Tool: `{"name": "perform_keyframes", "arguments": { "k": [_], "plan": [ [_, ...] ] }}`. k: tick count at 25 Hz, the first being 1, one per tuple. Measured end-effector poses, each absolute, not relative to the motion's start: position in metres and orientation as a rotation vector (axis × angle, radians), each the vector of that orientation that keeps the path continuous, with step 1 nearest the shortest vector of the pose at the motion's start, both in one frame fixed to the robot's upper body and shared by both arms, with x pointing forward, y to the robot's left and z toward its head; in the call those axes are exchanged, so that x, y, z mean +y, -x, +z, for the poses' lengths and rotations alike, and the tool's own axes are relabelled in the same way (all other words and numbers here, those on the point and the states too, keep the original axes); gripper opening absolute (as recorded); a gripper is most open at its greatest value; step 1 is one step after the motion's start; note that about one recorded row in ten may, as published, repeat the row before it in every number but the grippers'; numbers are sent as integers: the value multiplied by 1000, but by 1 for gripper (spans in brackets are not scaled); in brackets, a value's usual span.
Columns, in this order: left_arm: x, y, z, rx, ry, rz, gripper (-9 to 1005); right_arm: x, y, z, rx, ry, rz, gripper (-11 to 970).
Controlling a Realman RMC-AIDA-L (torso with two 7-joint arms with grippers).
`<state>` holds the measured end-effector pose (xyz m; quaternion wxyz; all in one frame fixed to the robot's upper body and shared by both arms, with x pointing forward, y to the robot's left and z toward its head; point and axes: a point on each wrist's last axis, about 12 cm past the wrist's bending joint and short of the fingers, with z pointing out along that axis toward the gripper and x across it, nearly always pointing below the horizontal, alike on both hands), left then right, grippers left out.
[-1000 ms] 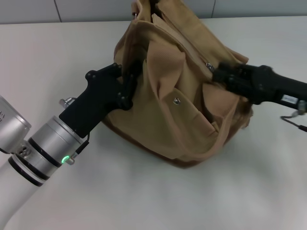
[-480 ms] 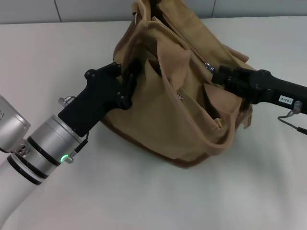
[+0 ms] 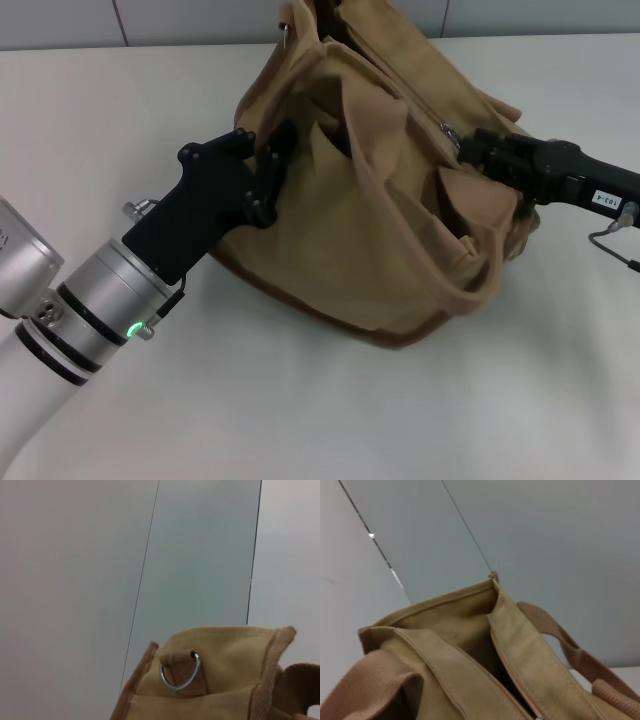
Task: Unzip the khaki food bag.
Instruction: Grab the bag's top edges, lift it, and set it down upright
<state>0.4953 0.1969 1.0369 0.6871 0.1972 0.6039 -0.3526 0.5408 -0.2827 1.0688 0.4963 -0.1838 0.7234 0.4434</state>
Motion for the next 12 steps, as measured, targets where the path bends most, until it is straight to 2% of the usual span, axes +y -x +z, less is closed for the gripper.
{"name": "perform_keyframes", "arguments": {
  "k": [6, 12],
  "plan": [
    [195, -494, 1037, 1348, -446, -803, 51, -277, -543, 1065, 1777, 450, 1073, 365],
    [194, -492, 1038, 1339, -458, -815, 51, -262, -544, 1065, 1836, 472, 1192, 365]
  ]
}}
